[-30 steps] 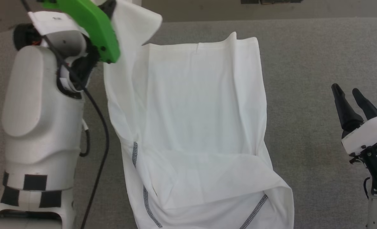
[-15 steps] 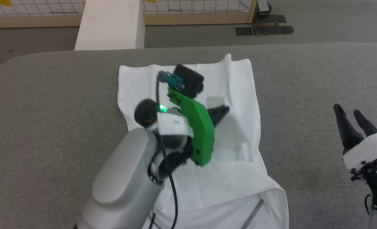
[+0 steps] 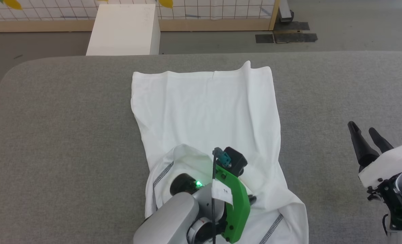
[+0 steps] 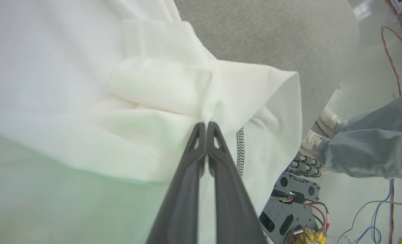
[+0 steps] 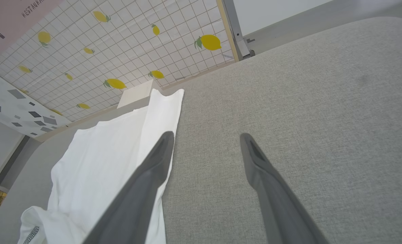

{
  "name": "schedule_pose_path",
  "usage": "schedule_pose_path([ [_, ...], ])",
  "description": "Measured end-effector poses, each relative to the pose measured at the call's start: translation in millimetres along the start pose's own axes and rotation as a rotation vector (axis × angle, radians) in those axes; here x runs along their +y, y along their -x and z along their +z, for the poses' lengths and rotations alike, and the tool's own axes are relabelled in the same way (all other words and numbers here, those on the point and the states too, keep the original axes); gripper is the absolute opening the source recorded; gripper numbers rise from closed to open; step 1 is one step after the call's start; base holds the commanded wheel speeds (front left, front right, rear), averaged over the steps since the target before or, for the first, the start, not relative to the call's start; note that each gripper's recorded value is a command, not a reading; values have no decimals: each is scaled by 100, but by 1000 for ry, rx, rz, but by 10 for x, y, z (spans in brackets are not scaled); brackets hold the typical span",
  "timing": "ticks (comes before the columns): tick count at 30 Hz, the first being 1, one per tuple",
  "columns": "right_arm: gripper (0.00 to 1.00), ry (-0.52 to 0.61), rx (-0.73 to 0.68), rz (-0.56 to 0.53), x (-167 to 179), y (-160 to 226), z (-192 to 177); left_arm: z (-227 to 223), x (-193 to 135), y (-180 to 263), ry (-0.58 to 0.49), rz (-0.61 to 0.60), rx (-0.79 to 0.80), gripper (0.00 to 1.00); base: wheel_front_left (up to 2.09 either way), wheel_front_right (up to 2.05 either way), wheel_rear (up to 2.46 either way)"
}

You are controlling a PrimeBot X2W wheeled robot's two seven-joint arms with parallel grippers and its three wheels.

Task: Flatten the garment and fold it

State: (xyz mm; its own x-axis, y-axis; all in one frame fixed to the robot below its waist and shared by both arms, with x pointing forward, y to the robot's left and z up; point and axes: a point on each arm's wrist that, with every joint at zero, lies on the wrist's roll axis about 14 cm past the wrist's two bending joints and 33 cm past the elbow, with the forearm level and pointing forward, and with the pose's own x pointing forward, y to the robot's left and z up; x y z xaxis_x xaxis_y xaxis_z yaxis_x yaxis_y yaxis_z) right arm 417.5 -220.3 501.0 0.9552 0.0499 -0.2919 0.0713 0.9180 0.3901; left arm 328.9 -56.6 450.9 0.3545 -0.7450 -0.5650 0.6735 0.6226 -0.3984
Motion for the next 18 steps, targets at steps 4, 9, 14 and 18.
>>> schedule_pose_path([
  [4, 100, -5, 6, -11, -43, 18, -26, -305, 153, -86, 34, 43, 95, 0, 0, 0, 0],
  [9, 100, -10, 7, -25, -93, 40, -35, -544, 167, -139, 86, 39, 156, 0, 0, 0, 0],
  [14, 100, -12, 6, -25, -92, 50, -31, -452, 135, -132, 126, 21, 103, 100, 0, 0, 0],
  [18, 100, -12, 4, -15, -55, 72, -30, -217, 105, -77, 125, 11, 20, 100, 0, 0, 0],
])
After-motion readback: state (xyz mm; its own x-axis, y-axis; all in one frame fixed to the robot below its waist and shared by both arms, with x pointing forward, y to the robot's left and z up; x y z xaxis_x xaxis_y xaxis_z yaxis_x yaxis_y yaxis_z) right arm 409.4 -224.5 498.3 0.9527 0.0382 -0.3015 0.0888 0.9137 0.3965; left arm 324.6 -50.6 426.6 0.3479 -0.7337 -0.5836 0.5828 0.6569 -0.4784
